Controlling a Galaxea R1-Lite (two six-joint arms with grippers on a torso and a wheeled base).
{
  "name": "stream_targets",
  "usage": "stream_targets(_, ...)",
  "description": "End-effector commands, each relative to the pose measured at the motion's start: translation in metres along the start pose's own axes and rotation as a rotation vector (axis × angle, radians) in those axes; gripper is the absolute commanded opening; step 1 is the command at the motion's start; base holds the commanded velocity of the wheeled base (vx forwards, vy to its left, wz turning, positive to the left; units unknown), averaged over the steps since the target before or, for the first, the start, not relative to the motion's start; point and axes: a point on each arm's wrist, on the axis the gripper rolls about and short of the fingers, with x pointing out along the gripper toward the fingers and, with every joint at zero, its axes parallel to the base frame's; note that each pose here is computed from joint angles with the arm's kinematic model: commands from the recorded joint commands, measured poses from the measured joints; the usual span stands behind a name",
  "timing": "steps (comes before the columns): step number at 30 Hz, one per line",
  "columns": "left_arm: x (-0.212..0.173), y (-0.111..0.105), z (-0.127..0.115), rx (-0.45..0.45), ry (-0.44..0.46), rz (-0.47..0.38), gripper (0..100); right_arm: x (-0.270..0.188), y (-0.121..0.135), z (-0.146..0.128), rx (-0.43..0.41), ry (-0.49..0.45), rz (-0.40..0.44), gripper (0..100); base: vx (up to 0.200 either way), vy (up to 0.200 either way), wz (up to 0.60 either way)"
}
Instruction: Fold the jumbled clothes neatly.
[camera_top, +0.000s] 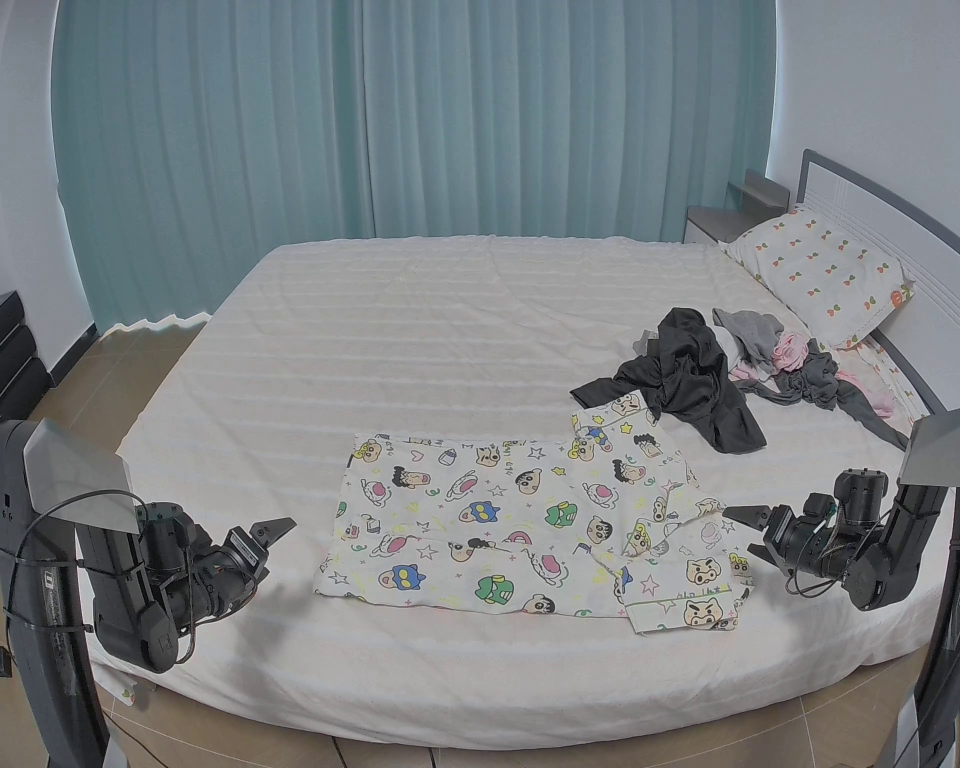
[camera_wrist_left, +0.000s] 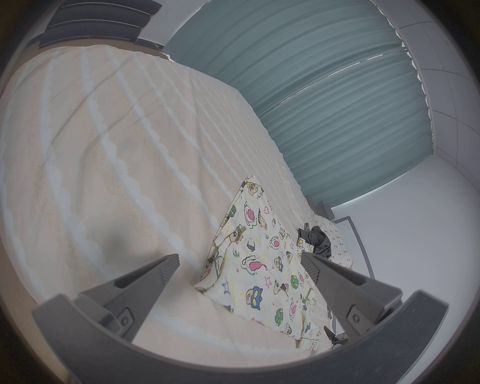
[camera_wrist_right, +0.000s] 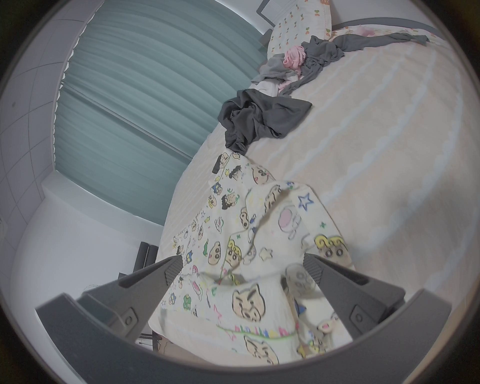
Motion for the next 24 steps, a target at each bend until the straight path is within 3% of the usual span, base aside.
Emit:
stream_targets(1,0.000,-0.001,0.000,0.005,-0.007,-0.011,100,0.001,-0.001,0.001,0.003,-0.005,0.001,100,0.200,0.000,0.00)
stream_targets(7,0.001,-0.002,-0.001,0.007,-0.002,-0.012,100,0.001,-0.001,0.001,0.004,-0.006,0.002,100,0.200,0.000,0.00)
stream_targets(14,0.000,-0.002,-0.005,0.041,0.013,-0.006,100,0.004,-0.003,0.002,-0.019,-0.040,0.024,100,0.000,0.000,0.00)
stream_targets(17,-0.010,0.000,-0.020,0.143,0.106,-0.010,100,0.005,-0.004,0.001,-0.025,-0.047,0.029,100,0.000,0.000,0.00)
stream_targets(18,-0.017,0.001,-0.027,0.205,0.185,-0.048,100,0.005,-0.004,0.000,-0.027,-0.046,0.032,100,0.000,0.000,0.00)
stream_targets(19,-0.017,0.001,-0.027,0.205,0.185,-0.048,100,0.005,-0.004,0.000,-0.027,-0.046,0.032,100,0.000,0.000,0.00)
stream_targets(20,-0.021,0.002,-0.029,0.283,0.276,-0.139,100,0.005,-0.003,-0.001,-0.027,-0.043,0.033,100,0.000,0.000,0.00)
stream_targets(24,-0.011,-0.004,-0.028,0.378,0.297,-0.218,100,0.005,-0.003,-0.002,-0.027,-0.036,0.033,100,0.000,0.000,0.00)
